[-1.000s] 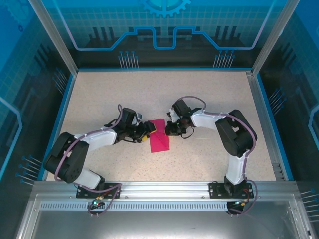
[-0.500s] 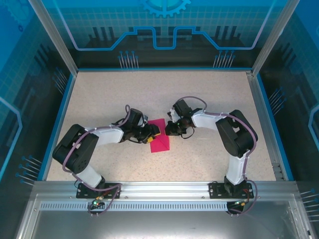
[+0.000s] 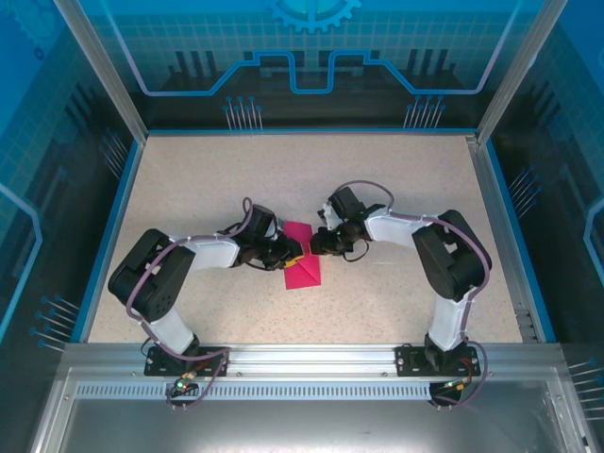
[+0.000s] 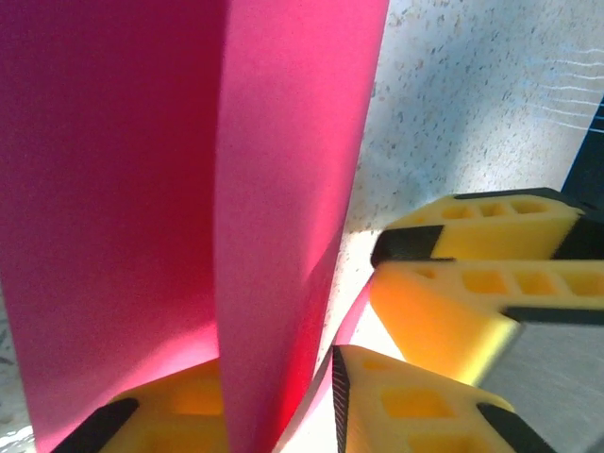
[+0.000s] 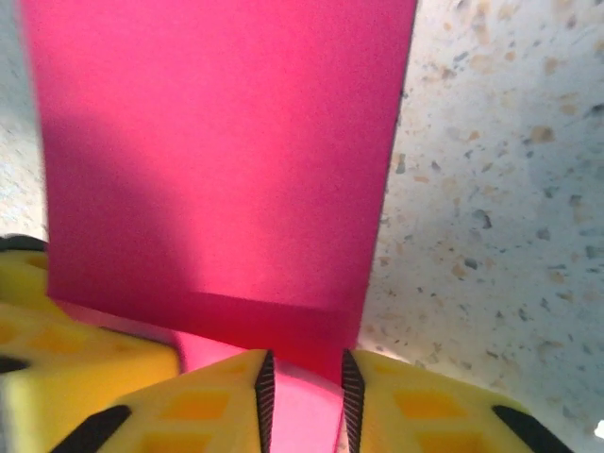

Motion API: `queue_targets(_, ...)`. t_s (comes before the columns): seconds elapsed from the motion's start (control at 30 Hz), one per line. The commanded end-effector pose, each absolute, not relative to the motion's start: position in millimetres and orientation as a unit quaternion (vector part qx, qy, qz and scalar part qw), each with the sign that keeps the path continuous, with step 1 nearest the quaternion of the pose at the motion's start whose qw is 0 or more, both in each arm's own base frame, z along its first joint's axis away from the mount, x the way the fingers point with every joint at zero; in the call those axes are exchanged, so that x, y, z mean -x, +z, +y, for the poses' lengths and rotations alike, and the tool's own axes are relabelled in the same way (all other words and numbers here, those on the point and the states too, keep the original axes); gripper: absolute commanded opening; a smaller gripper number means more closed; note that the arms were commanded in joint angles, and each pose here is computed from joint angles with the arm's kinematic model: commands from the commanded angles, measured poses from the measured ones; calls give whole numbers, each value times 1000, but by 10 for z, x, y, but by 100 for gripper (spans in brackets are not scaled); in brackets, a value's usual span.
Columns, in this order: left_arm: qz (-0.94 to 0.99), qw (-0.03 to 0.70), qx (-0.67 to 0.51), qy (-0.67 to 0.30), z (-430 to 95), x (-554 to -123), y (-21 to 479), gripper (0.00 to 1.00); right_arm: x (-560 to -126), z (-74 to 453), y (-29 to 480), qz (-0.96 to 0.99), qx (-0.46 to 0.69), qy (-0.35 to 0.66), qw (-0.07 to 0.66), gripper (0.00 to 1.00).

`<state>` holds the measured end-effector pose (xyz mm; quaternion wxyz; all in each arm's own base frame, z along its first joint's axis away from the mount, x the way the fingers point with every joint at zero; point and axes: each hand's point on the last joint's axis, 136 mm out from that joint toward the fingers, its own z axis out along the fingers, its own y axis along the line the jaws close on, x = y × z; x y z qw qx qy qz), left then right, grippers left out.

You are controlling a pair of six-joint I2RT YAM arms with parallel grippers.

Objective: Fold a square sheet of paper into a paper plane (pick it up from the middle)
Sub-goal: Turn over the paper at the center of the table.

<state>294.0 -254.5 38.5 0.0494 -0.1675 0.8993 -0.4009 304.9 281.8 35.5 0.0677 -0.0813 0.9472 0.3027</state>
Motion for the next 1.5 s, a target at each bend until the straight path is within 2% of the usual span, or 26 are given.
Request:
queue_targets(0.0, 903, 53, 146, -401, -2602, -2967, 410, 19, -3177, 2686, 701, 944, 58, 304, 114, 44)
queue_targets(0.03, 904, 56, 143, -399, -2601, -2976, 412, 17, -3210, 2632, 773, 945, 50, 297, 126, 52)
queue_targets(0.17, 907, 67, 133, -393, -2585, -3001, 441, 10, -3315, 2391, 1006, 948, 20, 270, 169, 69)
queue_targets(0.27, 912, 76, 122, -385, -2567, -3016, 498, 7, -3373, 2193, 1146, 947, -3, 251, 200, 78)
queue_targets(0.4, 920, 94, 99, -367, -2520, -3033, 691, 6, -3400, 2009, 1323, 944, -23, 231, 236, 84)
queue_targets(0.63, 959, 158, 38, -233, -2141, -3045, 1290, 6, -3414, 1750, 1487, 940, -69, 191, 274, 88)
queue_targets(0.83, 968, 243, -17, -57, -1689, -3151, 1914, 6, -3457, 1599, 1528, 933, -107, 188, 288, 90)
queue_targets(0.97, 959, 278, -33, 50, -1456, -3266, 2113, 6, -3478, 1609, 1556, 930, -105, 202, 288, 91)
queue_targets(1.2, 937, 273, -59, 212, -1261, -3444, 1960, 6, -3520, 1585, 1549, 927, -111, 207, 293, 99)
queue_targets(1.33, 933, 249, -77, 249, -1322, -3606, 1658, 6, -3499, 1458, 1520, 927, -133, 183, 300, 99)
queue_targets(1.47, 925, 255, -80, 269, -1424, -3761, 1372, 4, -3395, 1262, 1480, 930, -168, 154, 288, 99)
